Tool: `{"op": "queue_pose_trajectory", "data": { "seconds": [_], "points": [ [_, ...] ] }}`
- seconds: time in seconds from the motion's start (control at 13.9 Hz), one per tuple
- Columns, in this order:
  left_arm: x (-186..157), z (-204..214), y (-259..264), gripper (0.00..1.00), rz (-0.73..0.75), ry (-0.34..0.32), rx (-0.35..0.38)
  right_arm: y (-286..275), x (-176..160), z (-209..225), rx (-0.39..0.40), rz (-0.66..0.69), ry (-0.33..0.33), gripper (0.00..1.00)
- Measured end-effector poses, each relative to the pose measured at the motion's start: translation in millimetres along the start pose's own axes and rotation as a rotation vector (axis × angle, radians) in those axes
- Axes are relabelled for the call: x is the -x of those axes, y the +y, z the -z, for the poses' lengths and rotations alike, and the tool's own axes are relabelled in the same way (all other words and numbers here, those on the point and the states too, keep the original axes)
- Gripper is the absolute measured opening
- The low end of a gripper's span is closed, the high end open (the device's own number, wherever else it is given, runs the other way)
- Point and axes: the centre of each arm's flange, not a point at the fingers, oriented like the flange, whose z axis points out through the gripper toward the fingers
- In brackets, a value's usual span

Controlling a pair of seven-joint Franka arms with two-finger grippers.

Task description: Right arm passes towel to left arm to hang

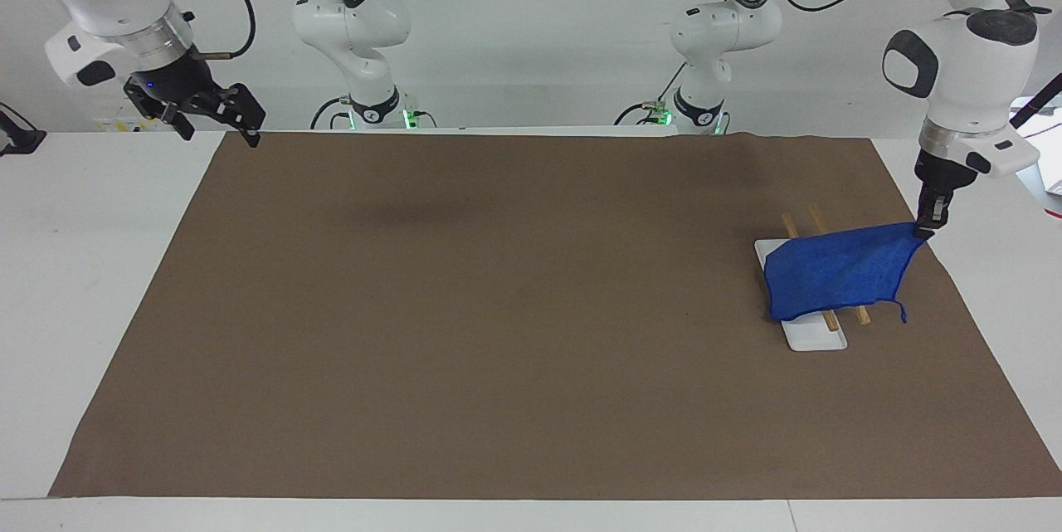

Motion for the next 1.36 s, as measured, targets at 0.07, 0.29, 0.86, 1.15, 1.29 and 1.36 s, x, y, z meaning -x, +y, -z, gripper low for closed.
{"op": "queue_pose_trajectory", "data": {
  "seconds": [0.07, 0.29, 0.86, 1.15, 1.29, 1.36],
  "points": [
    [-0.6, -5.4, -2.9, 0.02, 0.004, 0.002, 0.002, 3.3, 0.5, -0.3, -0.003, -0.006, -0.001, 1.00],
    [-6.3, -17.2, -11.6, 0.02, 0.022, 0.008, 0.005, -0.5, 1.8, 1.3, -0.005, 0.002, 0.007, 1.00],
    [4.1, -62.6, -24.4, 0.05, 0.027, -0.001, 0.010, -12.2, 0.6, -10.1, -0.008, 0.023, -0.017, 1.00],
    [0.3, -80.8, -41.4, 0.34, 0.053, -0.021, -0.022, -11.4, 0.5, -10.3, -0.008, 0.022, -0.017, 1.00],
    [-4.5, -80.1, -45.0, 0.58, 0.063, -0.017, -0.023, -11.4, 0.5, -10.3, -0.008, 0.022, -0.017, 1.00],
    [-6.9, -77.9, -44.3, 0.68, 0.065, -0.014, -0.022, -11.4, 0.5, -10.3, -0.008, 0.022, -0.017, 1.00]
  ]
}}
